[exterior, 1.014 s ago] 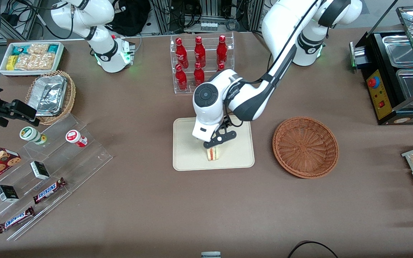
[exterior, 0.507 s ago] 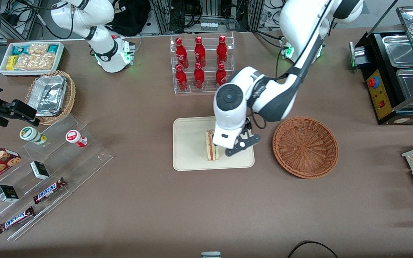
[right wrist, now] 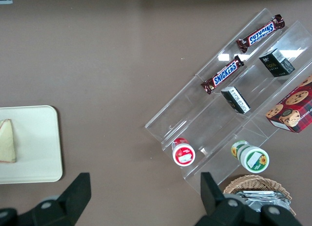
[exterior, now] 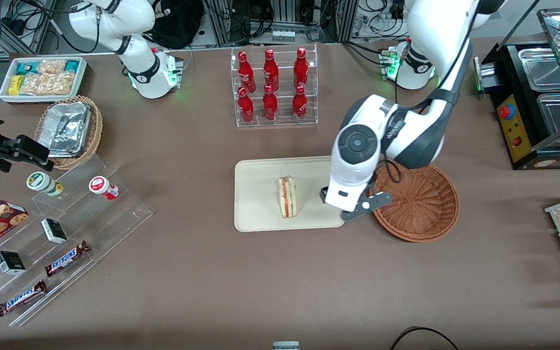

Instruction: Place sandwich from basket to tray

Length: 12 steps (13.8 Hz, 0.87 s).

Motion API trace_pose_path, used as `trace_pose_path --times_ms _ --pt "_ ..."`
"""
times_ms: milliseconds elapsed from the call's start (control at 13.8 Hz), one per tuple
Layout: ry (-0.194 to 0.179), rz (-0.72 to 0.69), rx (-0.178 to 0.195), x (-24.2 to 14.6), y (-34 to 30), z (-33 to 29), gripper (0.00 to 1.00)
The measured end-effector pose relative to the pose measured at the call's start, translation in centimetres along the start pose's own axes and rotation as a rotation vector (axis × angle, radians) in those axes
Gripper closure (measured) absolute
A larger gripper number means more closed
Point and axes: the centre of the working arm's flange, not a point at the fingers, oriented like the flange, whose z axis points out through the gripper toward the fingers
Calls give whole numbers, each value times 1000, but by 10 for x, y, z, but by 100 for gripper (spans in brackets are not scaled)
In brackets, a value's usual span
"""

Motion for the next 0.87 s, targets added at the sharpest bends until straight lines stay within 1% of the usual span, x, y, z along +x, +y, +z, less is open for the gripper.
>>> trace_pose_path --times_ms 217,435,580,797,870 --pt "-26 42 -7 16 -36 -5 0" --pt "-37 94 -8 31 -80 -14 0" --pt "-52 129 2 36 -112 -21 0" --pt "-93 181 28 40 -158 -38 0" --pt "-107 199 27 42 -170 -43 0"
